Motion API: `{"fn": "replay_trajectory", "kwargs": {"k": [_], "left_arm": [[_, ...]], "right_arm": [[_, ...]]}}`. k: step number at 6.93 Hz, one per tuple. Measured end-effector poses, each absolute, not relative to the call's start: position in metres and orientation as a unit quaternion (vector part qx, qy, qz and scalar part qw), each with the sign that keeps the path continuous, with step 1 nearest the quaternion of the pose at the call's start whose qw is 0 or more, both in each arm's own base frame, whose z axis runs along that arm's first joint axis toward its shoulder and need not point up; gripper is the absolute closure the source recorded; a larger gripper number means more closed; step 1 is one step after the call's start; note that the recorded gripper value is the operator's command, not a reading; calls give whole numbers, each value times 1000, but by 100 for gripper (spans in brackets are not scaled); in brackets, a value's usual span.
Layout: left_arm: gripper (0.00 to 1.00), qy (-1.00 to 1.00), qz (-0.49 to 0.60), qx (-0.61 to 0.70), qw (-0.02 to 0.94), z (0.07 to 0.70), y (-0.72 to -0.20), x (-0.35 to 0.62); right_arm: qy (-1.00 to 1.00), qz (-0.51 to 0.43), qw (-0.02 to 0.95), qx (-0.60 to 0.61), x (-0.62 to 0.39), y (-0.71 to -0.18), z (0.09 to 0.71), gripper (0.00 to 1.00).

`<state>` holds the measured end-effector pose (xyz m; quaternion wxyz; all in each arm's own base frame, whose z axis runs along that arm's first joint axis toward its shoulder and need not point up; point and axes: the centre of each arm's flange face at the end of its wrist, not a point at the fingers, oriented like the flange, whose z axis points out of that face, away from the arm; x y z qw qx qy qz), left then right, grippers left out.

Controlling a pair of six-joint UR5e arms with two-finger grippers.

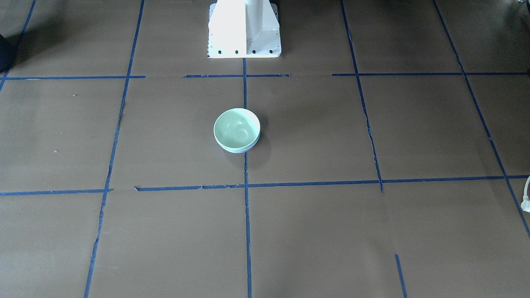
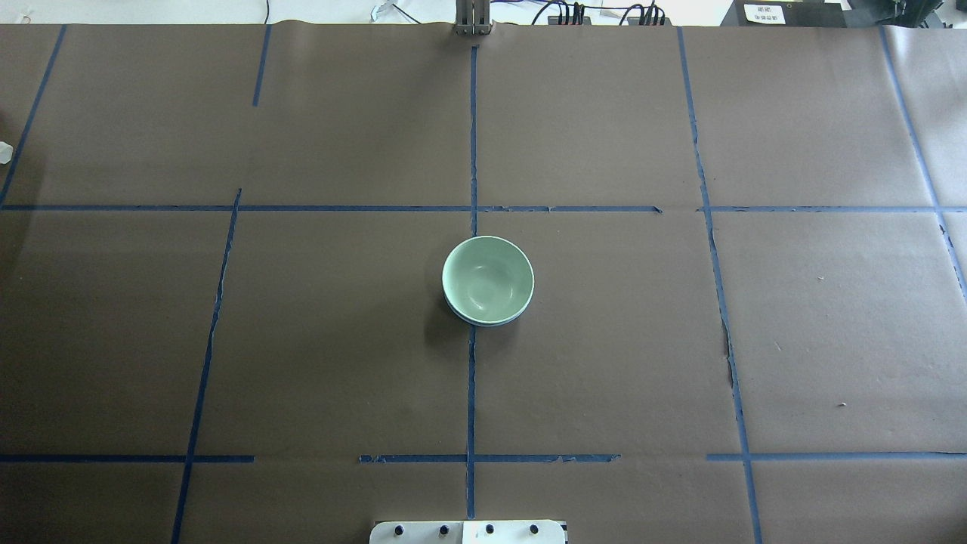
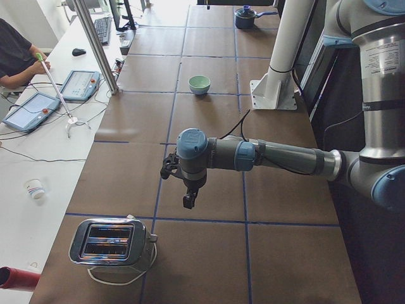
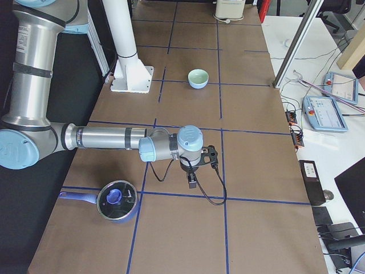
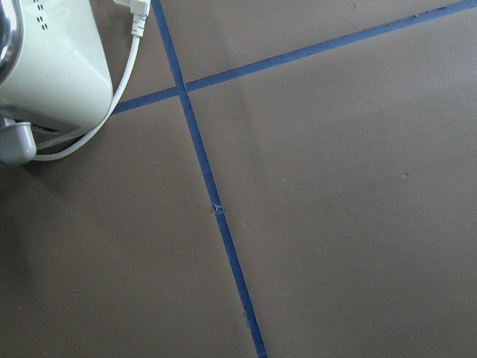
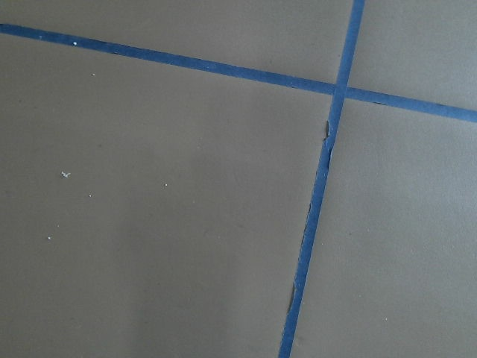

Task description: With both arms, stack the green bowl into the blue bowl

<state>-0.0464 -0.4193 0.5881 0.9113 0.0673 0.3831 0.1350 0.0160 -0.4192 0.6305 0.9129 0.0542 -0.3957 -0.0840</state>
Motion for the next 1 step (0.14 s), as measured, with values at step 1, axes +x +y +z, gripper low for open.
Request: {"fn": "replay_trajectory", "kwargs": {"k": [1], "left_arm": [[0, 382, 135, 66, 912, 588, -419, -47]], "right_arm": [[-396, -84, 913, 56, 17, -421, 629, 0]]}}
